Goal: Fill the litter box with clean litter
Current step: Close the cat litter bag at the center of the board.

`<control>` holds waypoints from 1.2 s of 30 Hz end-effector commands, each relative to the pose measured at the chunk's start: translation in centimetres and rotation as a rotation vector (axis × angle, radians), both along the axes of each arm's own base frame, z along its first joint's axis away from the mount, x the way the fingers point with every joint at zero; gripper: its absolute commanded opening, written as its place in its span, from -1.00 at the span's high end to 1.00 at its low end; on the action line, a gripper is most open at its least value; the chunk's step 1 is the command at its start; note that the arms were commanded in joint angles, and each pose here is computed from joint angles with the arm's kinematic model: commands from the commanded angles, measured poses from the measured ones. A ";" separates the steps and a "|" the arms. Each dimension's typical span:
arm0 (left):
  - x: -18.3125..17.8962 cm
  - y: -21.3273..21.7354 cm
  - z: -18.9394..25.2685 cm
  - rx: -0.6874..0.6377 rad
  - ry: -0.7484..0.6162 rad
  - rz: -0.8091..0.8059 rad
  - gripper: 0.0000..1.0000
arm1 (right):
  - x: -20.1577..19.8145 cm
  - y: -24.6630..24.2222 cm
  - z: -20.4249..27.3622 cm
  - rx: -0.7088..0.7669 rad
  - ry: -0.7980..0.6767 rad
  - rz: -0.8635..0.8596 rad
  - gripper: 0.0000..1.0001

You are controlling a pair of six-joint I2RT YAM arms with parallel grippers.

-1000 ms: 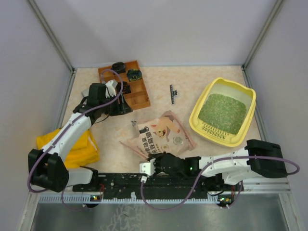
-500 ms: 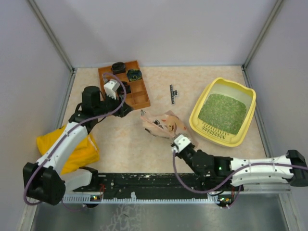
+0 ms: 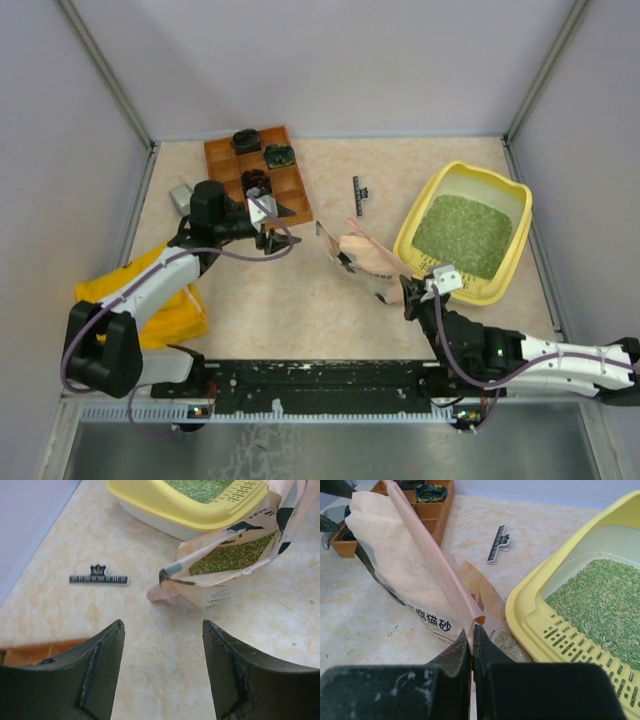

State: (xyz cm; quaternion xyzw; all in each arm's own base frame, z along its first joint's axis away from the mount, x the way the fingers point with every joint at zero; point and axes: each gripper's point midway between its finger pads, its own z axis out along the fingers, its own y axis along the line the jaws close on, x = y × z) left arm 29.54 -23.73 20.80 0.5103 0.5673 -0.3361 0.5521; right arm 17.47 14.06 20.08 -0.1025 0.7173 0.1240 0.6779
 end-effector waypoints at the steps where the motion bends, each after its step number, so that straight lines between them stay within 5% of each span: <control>1: 0.3 -3.0 1.7 0.067 -0.224 -0.199 -0.38 | 0.6 -2.7 0.9 0.075 0.006 -0.132 1.00; 14: -0.4 -5.6 -2.0 0.127 -0.170 -0.485 -0.34 | 0.7 -3.2 0.9 0.085 0.018 -0.167 1.00; 30: -1.4 -8.9 -0.8 0.043 -0.260 -0.542 -0.22 | 0.7 -3.2 0.8 0.085 0.018 -0.169 1.00; 36: -2.7 -7.5 -0.7 0.105 -0.197 -0.522 0.98 | 0.8 -3.5 3.2 0.124 0.000 -0.176 1.00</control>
